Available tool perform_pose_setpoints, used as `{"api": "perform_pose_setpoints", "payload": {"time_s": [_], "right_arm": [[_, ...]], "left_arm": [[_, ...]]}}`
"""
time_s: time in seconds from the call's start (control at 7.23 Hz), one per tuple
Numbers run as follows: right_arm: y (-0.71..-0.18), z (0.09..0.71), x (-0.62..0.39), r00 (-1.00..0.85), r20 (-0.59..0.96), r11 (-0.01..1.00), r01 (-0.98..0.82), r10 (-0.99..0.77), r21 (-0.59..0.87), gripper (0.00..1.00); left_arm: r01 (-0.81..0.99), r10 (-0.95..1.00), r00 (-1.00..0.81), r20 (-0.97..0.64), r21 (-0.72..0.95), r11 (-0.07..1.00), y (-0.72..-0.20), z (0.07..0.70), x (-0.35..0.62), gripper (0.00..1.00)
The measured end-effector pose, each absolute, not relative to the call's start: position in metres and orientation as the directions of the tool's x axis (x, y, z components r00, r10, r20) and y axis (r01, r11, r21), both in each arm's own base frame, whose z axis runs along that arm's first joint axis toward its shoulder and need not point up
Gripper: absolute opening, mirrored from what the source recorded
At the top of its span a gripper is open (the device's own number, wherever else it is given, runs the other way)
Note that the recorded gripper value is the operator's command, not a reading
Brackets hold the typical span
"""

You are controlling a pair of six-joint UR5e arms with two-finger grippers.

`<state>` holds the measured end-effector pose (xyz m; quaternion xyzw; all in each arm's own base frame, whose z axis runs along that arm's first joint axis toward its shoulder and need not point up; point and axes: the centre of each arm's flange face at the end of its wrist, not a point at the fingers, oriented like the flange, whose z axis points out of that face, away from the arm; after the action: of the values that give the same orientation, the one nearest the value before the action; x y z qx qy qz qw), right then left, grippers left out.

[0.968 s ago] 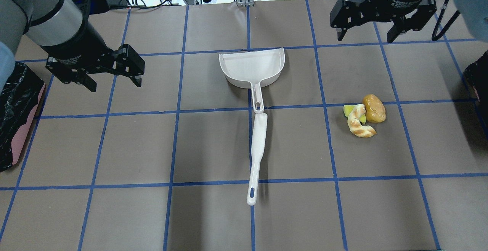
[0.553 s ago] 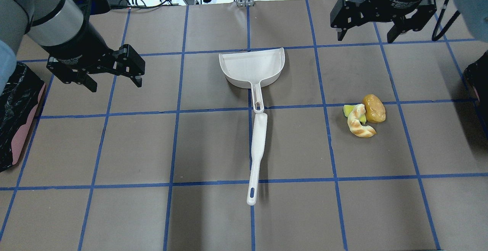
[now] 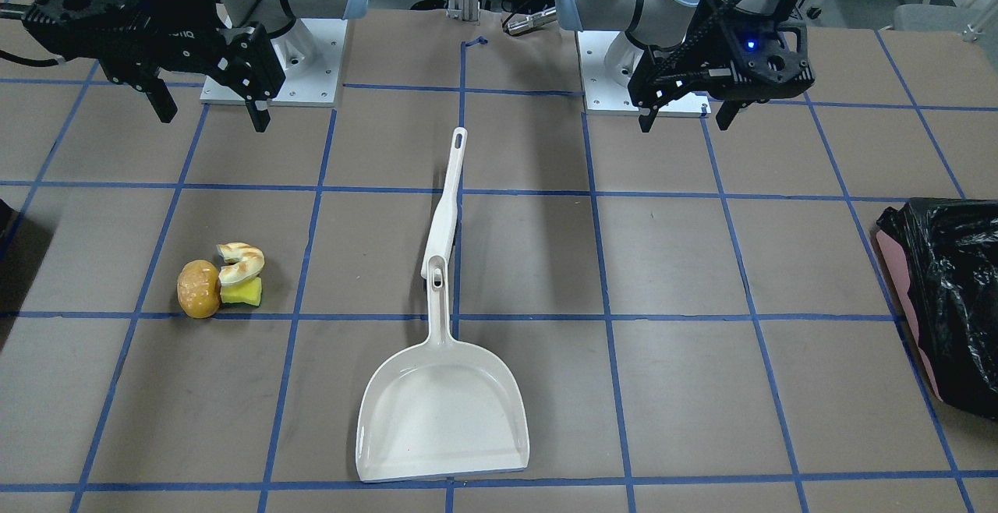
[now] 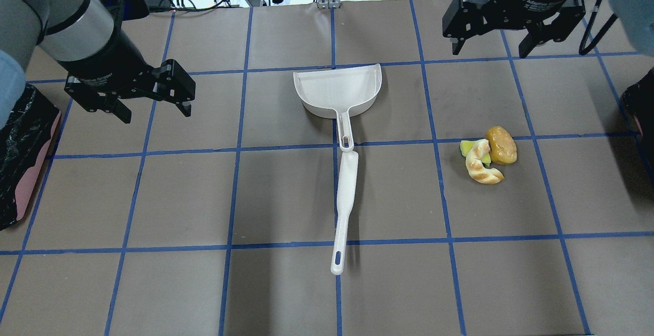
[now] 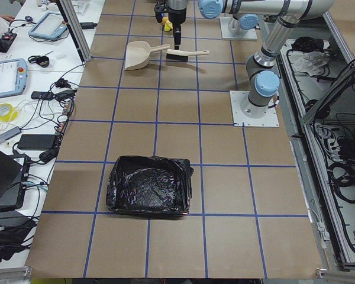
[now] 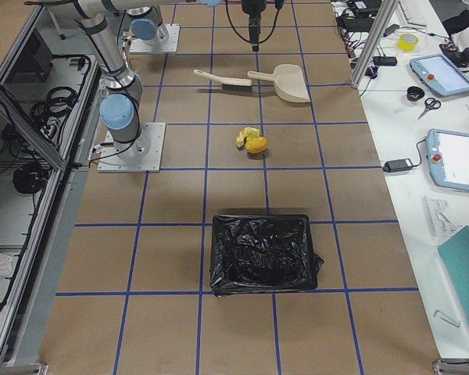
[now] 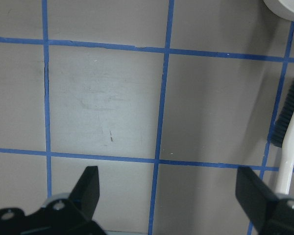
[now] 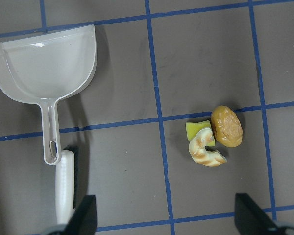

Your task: Sweep and dump trash in nearest bin

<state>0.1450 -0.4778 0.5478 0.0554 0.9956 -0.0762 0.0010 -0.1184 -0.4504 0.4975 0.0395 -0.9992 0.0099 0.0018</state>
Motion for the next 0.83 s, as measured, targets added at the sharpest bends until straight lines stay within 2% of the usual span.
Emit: {"api": "perform_pose_setpoints", "payload": {"time_s": [0.83], "right_arm": [[-0.4753, 0.5452, 0.1443, -0.994, 0.000, 0.986, 0.111, 0.112, -0.122, 1.00]], "left_arm": [[-0.079, -0.079, -0.997, 0.007, -0.017, 0.997, -0.4531, 0.4953, -0.1186, 1.00]]}}
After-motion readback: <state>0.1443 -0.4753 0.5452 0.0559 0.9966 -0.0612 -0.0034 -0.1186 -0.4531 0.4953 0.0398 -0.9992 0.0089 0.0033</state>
